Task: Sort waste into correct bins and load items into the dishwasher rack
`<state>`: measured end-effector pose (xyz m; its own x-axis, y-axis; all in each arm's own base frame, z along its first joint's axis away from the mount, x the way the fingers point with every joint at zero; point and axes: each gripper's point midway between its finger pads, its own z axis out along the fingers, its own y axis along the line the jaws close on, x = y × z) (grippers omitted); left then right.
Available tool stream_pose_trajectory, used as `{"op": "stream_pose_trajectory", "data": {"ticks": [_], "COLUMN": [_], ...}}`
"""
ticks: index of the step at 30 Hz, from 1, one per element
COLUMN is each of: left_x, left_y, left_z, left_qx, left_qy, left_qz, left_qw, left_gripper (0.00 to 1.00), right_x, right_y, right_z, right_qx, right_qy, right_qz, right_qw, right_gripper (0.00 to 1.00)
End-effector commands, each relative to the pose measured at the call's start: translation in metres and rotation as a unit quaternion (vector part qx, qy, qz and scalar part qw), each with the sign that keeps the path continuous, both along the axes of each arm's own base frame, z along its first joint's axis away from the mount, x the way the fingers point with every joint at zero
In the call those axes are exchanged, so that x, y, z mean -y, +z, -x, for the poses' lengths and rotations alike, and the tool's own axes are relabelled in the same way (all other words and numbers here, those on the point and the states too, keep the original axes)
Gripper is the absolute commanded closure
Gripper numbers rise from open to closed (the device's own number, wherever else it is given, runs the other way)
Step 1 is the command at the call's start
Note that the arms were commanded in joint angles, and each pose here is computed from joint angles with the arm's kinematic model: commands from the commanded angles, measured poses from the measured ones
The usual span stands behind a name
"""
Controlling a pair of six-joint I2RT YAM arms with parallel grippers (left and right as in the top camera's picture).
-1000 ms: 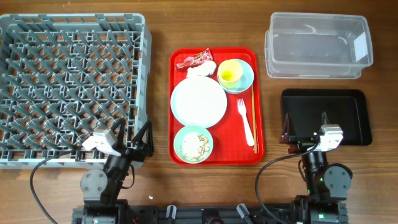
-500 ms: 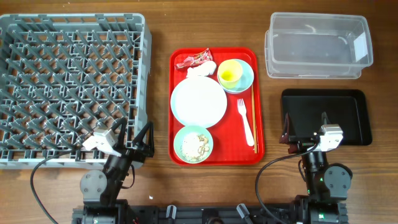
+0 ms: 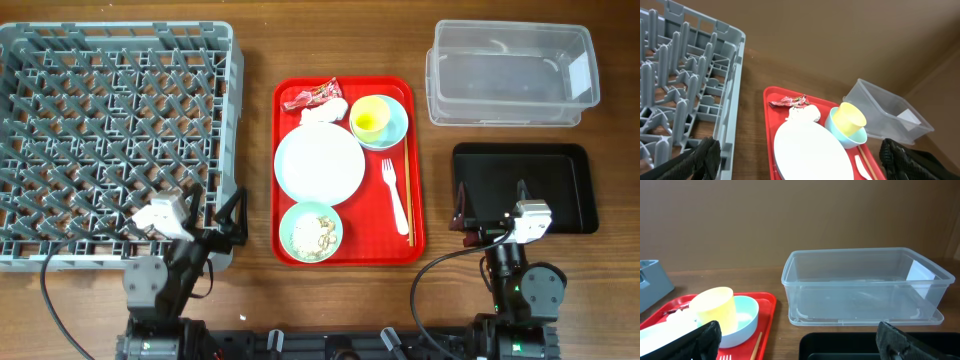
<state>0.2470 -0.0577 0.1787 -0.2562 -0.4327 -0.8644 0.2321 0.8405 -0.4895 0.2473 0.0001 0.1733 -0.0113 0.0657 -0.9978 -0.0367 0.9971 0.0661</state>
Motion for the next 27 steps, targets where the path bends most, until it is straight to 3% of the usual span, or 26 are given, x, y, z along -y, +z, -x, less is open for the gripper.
{"op": "stream_pose_trajectory", "data": {"ticks": [1, 12, 27], "left_x": [0.002, 0.004, 0.019], "left_y": [0.024, 0.058, 0.092], "left_z": [-0.012, -0.029, -0.014], "left_qx": [-0.007, -0.009, 0.047], "left_qy": [-0.006, -0.012, -0.059], "left_qz": [-0.021, -0.02, -0.011], "left_qw": [1.0, 1.0, 0.997], "left_gripper": [0.0, 0.0, 0.0], "right_x": [0.005, 0.005, 0.005], "right_y": [0.001, 0.001, 0.001], "right_z": [0.0, 0.0, 0.0], "right_qx": [0.003, 0.003, 0.003], "right_qy": [-0.014, -0.014, -0.014], "right_qz": [0.007, 0.007, 0.007], "right_qw": [1.0, 1.0, 1.0], "right_gripper": [0.0, 0.0, 0.0]}}
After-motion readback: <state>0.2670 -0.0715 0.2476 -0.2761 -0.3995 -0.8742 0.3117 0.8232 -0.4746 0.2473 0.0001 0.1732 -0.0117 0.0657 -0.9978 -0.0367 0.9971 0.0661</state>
